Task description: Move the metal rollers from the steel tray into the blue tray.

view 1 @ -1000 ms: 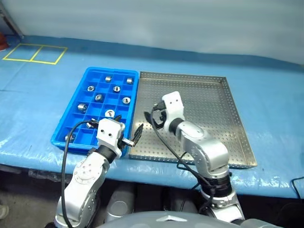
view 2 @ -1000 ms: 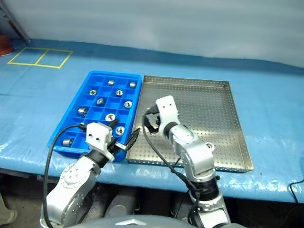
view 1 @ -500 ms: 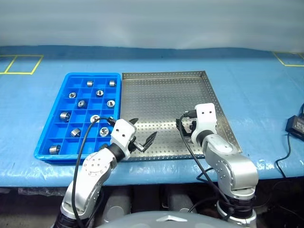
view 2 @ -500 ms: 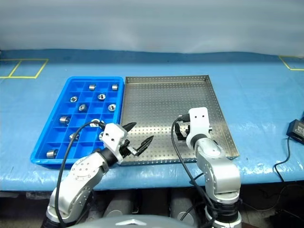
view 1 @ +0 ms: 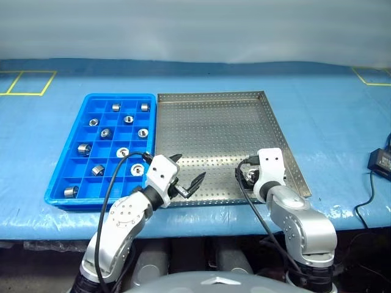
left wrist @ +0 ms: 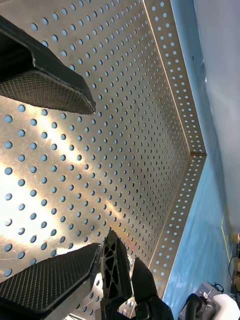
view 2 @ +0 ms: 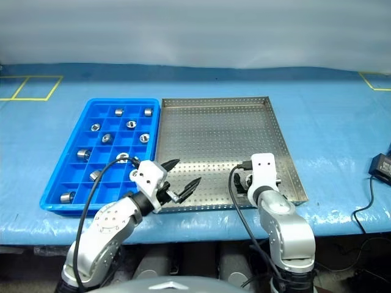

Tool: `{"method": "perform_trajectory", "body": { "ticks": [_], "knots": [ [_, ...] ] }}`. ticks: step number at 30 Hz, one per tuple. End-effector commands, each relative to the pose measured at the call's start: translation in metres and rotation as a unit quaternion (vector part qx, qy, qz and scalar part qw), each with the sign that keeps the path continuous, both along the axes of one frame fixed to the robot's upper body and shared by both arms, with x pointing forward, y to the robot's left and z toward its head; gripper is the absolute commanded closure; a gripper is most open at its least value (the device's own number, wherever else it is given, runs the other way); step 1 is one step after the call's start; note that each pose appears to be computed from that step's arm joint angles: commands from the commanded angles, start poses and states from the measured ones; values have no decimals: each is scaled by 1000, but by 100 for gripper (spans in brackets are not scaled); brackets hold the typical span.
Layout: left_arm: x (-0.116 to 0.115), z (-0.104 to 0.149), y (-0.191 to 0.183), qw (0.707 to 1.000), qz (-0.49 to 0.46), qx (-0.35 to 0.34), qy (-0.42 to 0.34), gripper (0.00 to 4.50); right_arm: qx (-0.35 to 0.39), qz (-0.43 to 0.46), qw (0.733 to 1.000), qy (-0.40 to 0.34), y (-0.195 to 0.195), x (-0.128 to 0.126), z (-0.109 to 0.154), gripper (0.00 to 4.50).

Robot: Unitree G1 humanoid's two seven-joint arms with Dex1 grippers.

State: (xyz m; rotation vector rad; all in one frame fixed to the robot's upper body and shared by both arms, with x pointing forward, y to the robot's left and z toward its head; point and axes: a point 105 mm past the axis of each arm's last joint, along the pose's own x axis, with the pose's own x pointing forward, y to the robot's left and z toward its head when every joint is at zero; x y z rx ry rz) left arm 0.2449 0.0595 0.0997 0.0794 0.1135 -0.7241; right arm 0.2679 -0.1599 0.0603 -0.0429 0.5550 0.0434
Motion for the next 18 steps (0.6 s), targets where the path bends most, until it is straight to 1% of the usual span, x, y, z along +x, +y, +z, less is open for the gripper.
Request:
{"method": "perform_trajectory", "body": {
  "ticks": [1,2,3,4,10,13,15,16,18],
  "knots": [
    [-1,10,-1,1000,1,-10,-22,0,2,10,1000,-3,3,-1,2,5],
    [-1,10,-1,1000,2,-10,-21,0,3,10,1000,-4,3,-1,3,5],
    [-1,9,-1,1000,3,-9,-21,0,6,11,1000,-6,5,1,5,45],
    [-2,10,0,1000,4,-9,-21,0,8,13,1000,-9,6,3,7,63],
    [-2,9,7,999,28,-4,-22,0,20,37,999,-18,18,11,15,268],
    [1,12,16,997,64,-10,-29,0,20,68,997,-21,32,17,19,362],
    [4,16,25,994,99,-10,-41,0,25,95,995,-35,45,23,27,429],
    [6,19,32,991,122,-15,-48,0,32,113,992,-45,54,26,33,449],
    [10,26,46,983,172,-30,-58,0,43,151,985,-64,72,31,45,449]
  ]
}}
